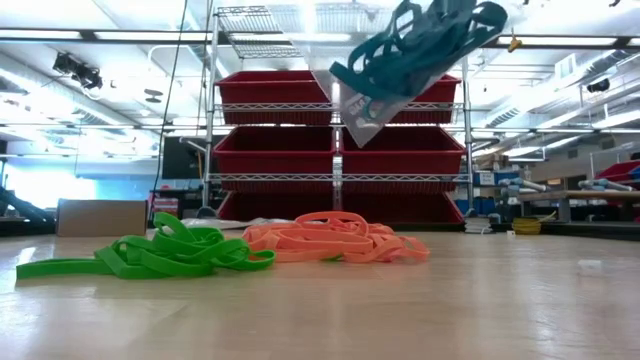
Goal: Sort rubber bands
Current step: Close the transparent zip bag
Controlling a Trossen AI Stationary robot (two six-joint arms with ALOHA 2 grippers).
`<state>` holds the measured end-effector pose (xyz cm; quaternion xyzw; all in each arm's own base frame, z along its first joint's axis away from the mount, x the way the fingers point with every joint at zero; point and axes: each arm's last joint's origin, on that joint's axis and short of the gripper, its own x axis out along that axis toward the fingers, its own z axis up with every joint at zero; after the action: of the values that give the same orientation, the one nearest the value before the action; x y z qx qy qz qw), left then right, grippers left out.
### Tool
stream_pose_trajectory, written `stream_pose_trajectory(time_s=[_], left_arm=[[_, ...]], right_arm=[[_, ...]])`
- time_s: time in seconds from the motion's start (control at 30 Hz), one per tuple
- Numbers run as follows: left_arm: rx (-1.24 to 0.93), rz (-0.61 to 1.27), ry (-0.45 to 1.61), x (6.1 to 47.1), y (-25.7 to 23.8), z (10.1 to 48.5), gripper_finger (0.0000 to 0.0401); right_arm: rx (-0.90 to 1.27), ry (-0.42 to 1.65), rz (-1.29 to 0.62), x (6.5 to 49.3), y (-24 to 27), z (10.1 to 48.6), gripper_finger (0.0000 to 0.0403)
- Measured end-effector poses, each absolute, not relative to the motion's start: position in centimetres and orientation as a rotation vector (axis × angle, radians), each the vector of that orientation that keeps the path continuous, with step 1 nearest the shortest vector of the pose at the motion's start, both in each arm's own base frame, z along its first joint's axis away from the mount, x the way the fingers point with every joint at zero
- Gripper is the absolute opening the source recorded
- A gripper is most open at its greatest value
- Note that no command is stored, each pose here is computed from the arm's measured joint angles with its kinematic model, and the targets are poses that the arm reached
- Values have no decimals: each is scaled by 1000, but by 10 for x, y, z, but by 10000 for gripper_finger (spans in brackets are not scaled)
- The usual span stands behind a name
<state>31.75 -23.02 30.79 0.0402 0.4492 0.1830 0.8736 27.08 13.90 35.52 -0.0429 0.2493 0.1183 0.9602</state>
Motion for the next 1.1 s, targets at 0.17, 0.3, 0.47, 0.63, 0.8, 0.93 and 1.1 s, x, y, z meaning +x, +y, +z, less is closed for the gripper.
stream_pose_trajectory(time_s=[0.17, 0.3, 0.47, 0.63, 0.8, 0.93, 1.1], left_arm=[[114, 379, 919, 315, -234, 308, 59], [125, 384, 908, 315, -234, 309, 39], [164, 407, 874, 315, -234, 309, 6], [171, 407, 873, 315, -234, 309, 3], [169, 449, 830, 316, -233, 310, 5], [195, 479, 805, 315, -231, 311, 35], [189, 475, 846, 313, -229, 310, 78]], right_arm=[[-85, 504, 240, 271, 139, 356, 0], [-85, 504, 240, 271, 139, 356, 0], [-85, 504, 240, 271, 139, 356, 0], [-85, 505, 240, 271, 139, 355, 0], [-93, 502, 201, 272, 137, 355, 0], [-88, 515, 178, 274, 131, 354, 0], [-91, 531, 133, 275, 124, 353, 0]])
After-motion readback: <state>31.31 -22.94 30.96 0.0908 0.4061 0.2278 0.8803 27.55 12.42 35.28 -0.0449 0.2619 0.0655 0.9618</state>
